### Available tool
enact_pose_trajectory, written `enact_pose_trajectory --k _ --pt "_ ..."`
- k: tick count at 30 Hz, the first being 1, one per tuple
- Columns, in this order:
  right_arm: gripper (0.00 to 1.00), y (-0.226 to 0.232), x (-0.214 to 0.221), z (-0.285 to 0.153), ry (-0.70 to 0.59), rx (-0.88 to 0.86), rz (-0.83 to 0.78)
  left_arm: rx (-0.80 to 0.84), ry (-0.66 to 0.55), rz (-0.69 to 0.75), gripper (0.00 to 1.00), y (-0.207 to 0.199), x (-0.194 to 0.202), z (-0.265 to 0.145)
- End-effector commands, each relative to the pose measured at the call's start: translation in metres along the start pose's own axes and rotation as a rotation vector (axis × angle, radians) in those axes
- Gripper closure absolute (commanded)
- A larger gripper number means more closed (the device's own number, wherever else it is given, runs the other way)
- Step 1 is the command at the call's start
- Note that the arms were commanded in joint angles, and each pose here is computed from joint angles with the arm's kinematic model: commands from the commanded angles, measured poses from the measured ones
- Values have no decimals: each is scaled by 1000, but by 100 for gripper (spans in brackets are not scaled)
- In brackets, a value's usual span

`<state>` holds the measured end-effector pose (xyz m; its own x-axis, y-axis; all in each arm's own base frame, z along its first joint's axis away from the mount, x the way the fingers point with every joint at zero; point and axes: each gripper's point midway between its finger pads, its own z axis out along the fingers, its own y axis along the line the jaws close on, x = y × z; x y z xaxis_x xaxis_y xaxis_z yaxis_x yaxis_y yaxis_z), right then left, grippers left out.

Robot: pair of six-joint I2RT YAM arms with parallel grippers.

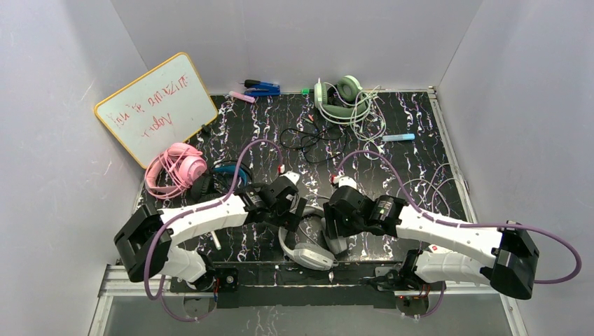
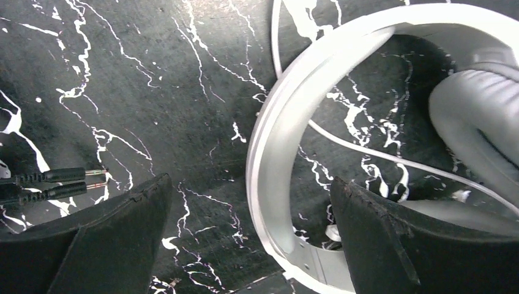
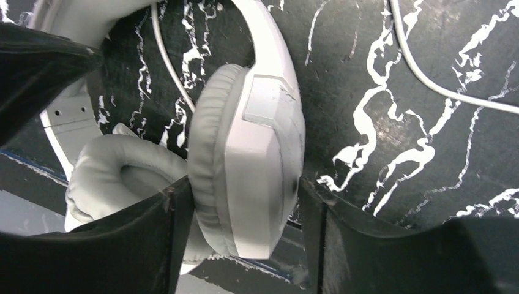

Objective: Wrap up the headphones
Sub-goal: Place the headphones at the corner of the board, then pick up the headphones from the corner of the board.

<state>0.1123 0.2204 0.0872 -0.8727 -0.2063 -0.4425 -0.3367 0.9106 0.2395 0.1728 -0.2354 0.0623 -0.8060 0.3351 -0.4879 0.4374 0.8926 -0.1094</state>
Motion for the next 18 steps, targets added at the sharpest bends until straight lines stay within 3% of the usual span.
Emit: enact_pose_trajectory --k 1,6,11,18 --pt "36 4 -10 5 -70 -32 -25 -75 -43 42 2 5 -12 -2" --pt "43 9 -11 2 -82 -61 -23 -89 -15 81 3 3 -4 6" --pt "49 16 -14 -5 -113 -122 -48 -106 30 113 37 1 2 15" --pt "50 23 -20 -13 -141 -162 -73 -157 26 115 40 5 1 20"
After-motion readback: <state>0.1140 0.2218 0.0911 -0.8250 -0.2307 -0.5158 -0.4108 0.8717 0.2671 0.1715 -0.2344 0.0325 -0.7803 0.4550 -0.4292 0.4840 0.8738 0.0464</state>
